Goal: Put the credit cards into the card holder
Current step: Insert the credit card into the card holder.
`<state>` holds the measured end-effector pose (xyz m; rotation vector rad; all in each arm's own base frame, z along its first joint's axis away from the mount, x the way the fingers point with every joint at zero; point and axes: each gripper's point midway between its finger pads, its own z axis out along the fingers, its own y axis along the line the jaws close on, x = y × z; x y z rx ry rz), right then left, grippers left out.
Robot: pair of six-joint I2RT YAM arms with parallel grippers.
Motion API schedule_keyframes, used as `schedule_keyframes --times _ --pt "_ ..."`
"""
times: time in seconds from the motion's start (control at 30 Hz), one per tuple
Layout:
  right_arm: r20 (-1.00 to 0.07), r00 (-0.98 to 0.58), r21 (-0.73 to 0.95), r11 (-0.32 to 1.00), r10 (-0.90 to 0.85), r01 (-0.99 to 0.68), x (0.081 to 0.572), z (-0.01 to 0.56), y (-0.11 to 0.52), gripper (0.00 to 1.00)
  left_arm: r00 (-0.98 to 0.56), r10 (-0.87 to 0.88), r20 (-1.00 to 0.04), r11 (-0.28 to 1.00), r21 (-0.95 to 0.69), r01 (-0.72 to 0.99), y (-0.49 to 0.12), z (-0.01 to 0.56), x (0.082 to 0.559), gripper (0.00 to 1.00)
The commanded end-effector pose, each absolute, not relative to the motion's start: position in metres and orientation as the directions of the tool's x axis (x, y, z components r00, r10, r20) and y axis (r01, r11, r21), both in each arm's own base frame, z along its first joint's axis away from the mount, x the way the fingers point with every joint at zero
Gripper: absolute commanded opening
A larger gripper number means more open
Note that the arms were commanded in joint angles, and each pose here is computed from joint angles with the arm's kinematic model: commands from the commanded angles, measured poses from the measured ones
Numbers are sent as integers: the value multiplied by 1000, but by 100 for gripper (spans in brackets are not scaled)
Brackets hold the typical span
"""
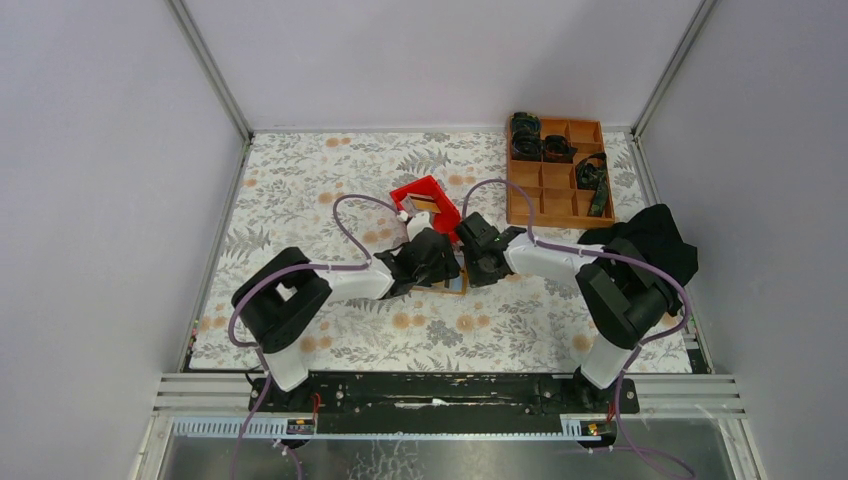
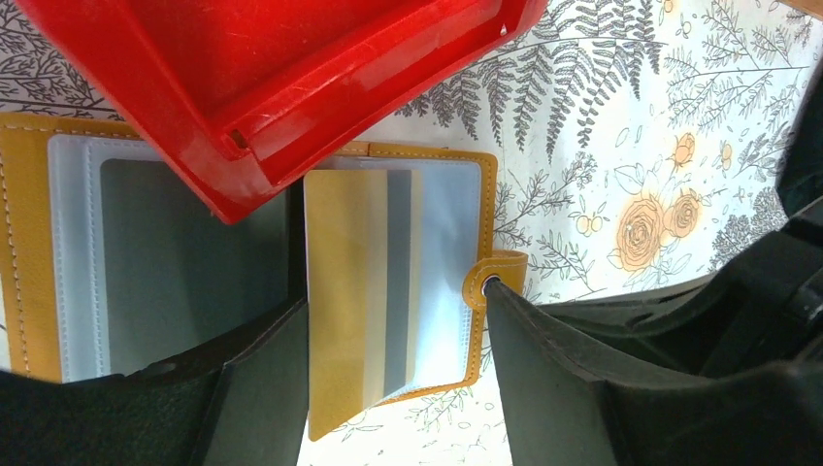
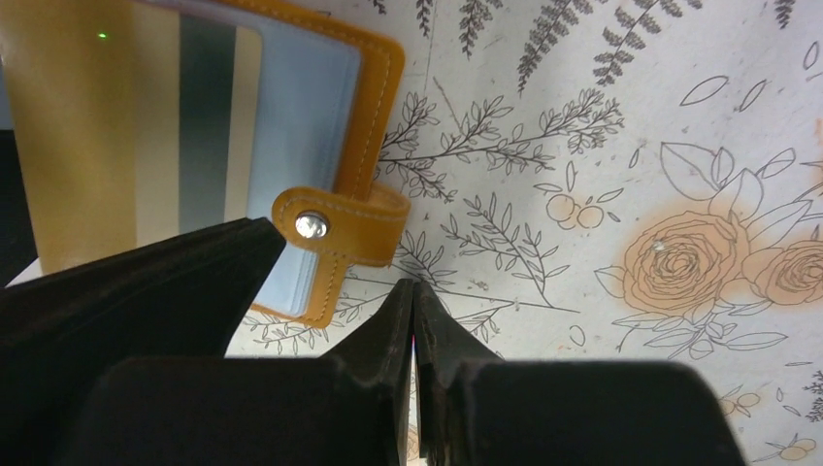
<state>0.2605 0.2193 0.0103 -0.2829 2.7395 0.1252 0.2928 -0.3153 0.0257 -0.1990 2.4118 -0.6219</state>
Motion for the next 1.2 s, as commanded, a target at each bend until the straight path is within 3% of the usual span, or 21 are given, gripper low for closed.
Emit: schedule_keyframes --times 0.0,0.3,0.33,0.37,0.4,1.17 --pt "-366 -916 96 972 -165 -213 247 15 225 8 -864 -172 -474 968 -243 -60 -271 -35 258 69" --pt "-380 -912 117 970 -154 -212 251 17 232 7 -877 -159 -454 974 -217 -64 -268 -40 244 71" --pt "-378 -913 122 969 -154 -214 251 16 234 7 -876 -164 -453 973 -221 -68 -269 -39 243 76" --pt "-377 -914 125 969 -152 -213 251 15 235 7 -874 -171 -454 971 -227 -72 -269 -37 243 93" --pt "-375 -915 134 968 -148 -212 251 13 236 7 -873 -176 -456 969 -234 -74 -270 -35 242 100" --pt "-451 -889 273 935 -86 -228 264 46 265 7 -821 -295 -488 911 -404 -88 -283 -2 246 100"
